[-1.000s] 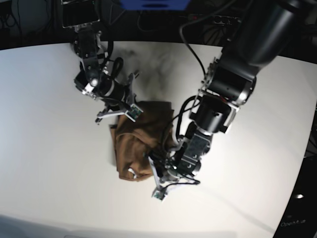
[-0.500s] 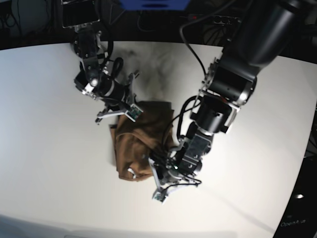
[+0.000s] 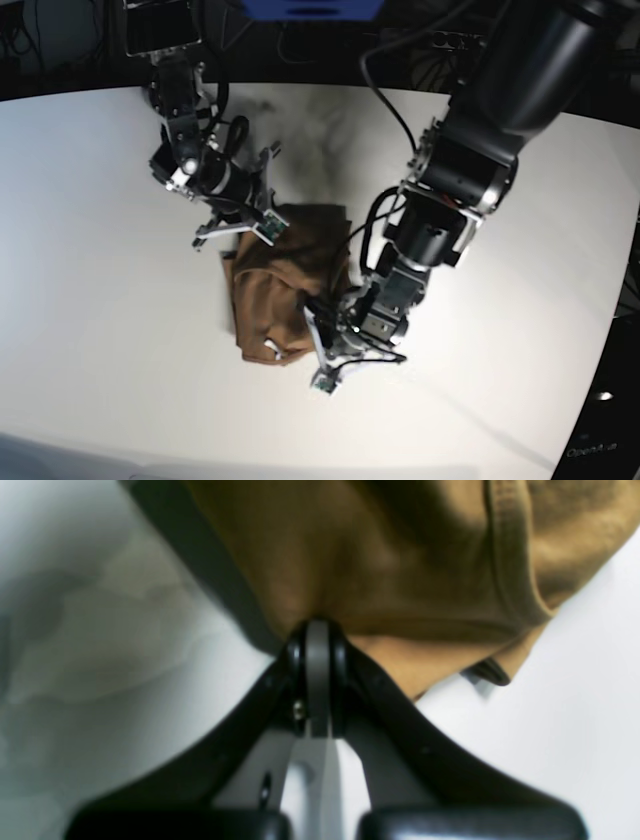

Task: Fold the T-shirt properly
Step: 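Press the bundle's side with the left gripper while the right gripper braces, then lift the left gripper away from the bundle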

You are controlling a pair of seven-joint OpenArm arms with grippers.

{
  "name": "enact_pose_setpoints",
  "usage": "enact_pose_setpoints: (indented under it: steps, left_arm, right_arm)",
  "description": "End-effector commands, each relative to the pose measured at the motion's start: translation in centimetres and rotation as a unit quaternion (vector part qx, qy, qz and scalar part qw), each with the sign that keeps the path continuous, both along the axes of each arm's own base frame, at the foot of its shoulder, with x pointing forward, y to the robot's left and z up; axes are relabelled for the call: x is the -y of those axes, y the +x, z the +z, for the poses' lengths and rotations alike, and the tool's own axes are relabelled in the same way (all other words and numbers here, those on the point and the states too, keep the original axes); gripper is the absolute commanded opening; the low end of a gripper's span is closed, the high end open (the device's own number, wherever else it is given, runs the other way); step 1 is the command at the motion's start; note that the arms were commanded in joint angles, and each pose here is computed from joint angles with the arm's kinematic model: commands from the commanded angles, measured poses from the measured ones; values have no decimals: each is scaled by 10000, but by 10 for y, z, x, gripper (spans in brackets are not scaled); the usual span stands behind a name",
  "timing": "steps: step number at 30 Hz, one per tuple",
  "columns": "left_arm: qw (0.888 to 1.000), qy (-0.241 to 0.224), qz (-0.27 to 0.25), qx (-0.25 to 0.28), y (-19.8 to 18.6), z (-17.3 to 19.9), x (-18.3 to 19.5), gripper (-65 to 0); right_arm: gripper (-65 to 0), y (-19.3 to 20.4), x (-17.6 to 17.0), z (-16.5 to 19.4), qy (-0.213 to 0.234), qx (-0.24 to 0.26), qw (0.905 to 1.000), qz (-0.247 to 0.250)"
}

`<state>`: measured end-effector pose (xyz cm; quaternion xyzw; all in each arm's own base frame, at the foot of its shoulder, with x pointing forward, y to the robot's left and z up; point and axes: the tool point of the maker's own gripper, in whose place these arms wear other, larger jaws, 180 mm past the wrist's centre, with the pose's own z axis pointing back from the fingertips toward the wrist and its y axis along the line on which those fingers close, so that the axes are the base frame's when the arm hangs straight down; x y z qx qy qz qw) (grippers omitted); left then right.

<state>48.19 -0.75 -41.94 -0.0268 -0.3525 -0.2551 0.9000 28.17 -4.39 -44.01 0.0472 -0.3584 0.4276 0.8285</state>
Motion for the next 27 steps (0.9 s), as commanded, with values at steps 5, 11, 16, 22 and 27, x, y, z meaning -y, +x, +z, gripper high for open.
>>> enact_pose_setpoints:
  steps: [5,11,16,22,27]
  left_arm:
    - [9986,-148,-39,510,24,29,4,-628]
    - [9953,-285,-4,930,35,38,-6,-628]
    - [9929,-451,20,1098,35,31,-8,-628]
    - [9858,-976,410,1307,49,54,-11,-628]
    - [9652,-1653,1458,1408,71,93,-70,-628]
  right_arm:
    - [-647,-3,9,-6,-300,-125,9995,20]
    - [-647,-7,9,-8,-300,-163,9994,21]
    - [-647,-8,15,-9,-362,-178,9992,20]
    - [-647,-4,24,-8,-510,-128,9986,54]
    - [-647,2,36,-5,-647,-51,9979,56]
